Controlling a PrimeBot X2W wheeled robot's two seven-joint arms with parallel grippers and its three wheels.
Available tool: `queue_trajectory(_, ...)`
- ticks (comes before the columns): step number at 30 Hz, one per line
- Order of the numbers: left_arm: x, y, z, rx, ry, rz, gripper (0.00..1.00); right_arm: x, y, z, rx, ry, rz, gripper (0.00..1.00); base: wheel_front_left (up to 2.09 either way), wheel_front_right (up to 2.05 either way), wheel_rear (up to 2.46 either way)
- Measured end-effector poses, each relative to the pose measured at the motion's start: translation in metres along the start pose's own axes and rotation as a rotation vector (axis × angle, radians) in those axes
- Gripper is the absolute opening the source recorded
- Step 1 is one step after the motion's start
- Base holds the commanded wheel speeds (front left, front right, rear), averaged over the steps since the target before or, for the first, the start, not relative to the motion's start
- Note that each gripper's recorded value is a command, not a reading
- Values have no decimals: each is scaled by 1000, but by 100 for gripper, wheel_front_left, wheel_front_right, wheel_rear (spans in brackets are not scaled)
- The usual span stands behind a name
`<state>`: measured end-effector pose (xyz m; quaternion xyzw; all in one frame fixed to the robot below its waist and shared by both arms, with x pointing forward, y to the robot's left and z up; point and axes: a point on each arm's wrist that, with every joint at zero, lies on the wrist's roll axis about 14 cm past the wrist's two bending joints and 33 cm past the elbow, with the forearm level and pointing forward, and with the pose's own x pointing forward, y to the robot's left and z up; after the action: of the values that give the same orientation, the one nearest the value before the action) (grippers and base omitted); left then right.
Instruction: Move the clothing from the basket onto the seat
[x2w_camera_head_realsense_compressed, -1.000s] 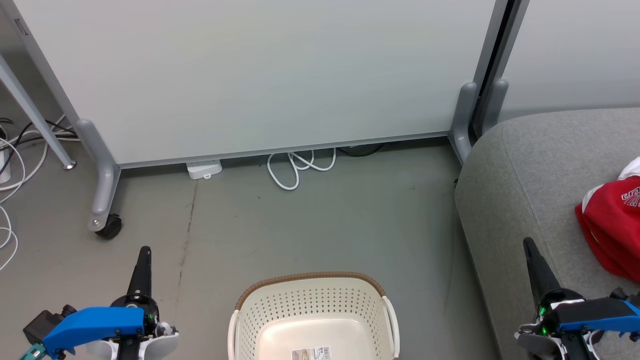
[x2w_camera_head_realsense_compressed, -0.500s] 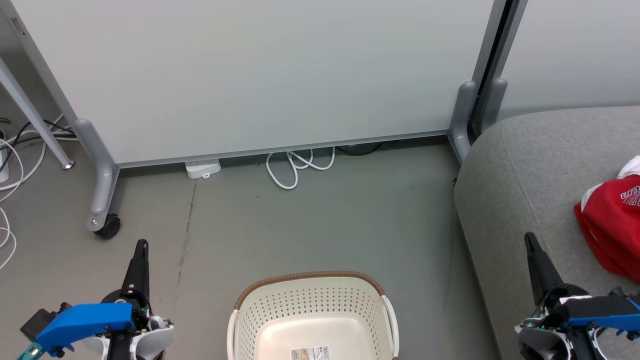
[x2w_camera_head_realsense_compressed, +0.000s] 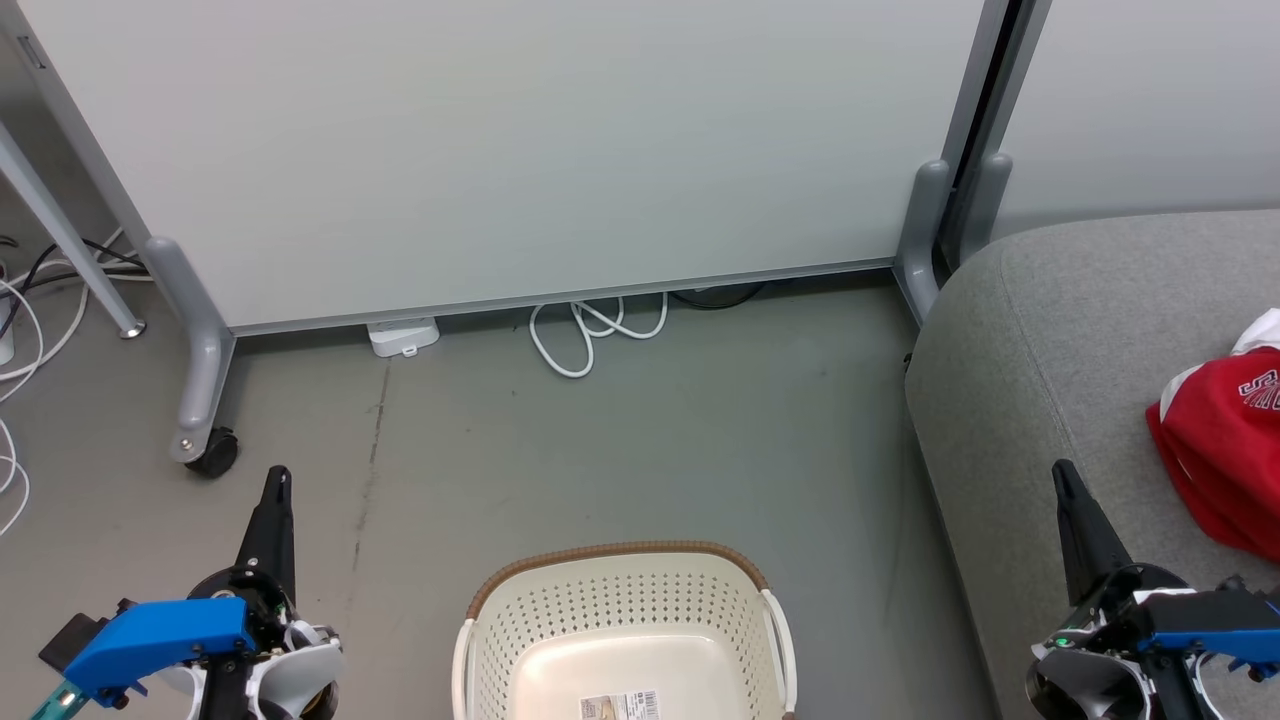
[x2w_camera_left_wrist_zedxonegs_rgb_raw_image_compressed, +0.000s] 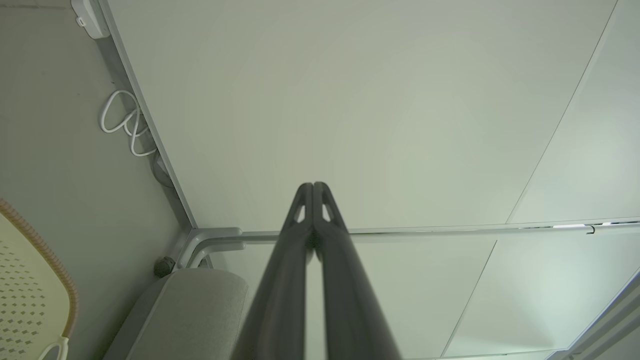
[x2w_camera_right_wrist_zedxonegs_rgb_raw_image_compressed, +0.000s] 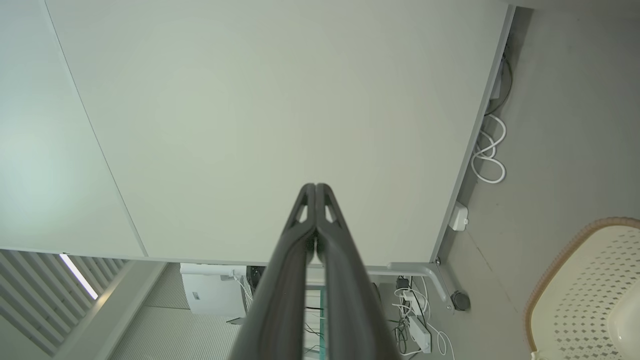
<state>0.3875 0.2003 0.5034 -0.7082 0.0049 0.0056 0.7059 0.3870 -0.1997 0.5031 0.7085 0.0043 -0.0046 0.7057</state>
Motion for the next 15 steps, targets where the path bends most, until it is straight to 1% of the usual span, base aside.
queue_trajectory(15, 0, 0, 0, 0, 0, -1, 0, 0, 1, 0, 0, 0, 2, 0, 0, 0, 0)
